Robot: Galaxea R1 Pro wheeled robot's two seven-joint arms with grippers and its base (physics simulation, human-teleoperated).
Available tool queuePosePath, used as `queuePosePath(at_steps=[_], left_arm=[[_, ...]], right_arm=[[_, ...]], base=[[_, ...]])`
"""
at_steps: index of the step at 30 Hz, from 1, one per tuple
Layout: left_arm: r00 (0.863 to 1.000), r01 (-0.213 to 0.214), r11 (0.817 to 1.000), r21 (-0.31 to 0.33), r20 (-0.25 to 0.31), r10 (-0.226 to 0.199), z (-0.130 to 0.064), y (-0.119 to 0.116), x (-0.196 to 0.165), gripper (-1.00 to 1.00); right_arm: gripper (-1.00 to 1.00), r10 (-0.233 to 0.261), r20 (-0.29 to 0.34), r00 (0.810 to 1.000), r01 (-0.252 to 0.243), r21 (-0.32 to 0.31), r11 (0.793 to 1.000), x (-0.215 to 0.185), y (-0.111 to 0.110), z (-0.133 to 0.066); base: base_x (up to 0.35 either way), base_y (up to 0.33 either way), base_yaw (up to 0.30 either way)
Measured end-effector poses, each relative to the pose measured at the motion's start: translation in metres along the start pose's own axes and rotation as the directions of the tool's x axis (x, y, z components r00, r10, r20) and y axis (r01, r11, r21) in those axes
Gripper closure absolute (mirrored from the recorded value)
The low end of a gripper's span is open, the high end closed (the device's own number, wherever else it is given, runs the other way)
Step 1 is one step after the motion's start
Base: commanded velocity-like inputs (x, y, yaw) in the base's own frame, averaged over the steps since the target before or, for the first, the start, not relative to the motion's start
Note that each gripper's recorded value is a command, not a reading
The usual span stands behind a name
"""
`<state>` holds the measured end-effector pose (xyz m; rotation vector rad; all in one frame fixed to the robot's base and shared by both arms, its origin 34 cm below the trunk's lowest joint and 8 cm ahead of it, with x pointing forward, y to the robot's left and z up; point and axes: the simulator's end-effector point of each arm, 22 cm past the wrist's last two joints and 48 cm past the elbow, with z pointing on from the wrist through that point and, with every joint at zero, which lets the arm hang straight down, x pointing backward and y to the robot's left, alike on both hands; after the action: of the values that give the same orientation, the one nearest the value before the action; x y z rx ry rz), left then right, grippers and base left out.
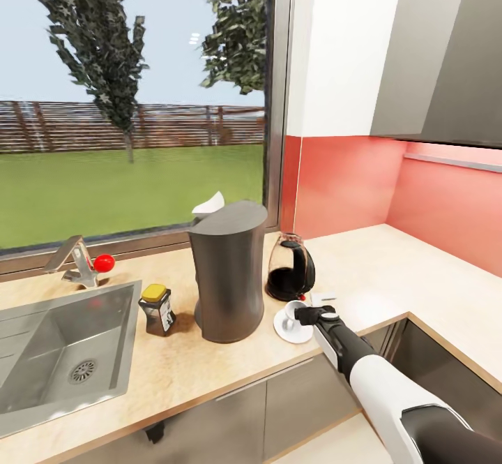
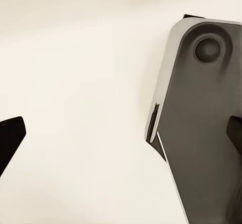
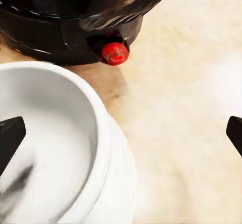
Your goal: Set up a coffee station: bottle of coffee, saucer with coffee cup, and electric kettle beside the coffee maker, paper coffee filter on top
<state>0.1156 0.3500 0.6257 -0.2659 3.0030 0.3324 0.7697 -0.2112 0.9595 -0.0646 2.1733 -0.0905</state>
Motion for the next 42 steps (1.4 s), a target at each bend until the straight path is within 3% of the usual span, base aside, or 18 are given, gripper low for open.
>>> queuePosePath(at_steps=[6, 20, 42], left_arm=[[1.000, 0.000, 1.000, 0.000, 0.000, 0.000, 0.000, 0.000, 0.000, -1.00], [1.000, 0.005, 1.000, -0.001, 0.007, -0.005, 0.000, 0.001, -0.002, -1.00], [1.000, 0.007, 1.000, -0.001, 0.007, -0.007, 0.000, 0.000, -0.002, -1.00]], right_arm=[[-1.00, 0.010, 0.089, 0.996, -0.009, -0.005, 1.000, -0.048, 0.001, -0.009], [-1.00, 0.009, 0.090, 0.996, -0.008, -0.007, 1.000, -0.062, 0.002, -0.014], [-1.00, 0.010, 0.089, 0.996, -0.009, -0.007, 1.000, -0.061, 0.002, -0.013]], base=[[0.000, 0.000, 0.000], [-0.032, -0.028, 0.000], [-0.114, -0.235, 0.000]])
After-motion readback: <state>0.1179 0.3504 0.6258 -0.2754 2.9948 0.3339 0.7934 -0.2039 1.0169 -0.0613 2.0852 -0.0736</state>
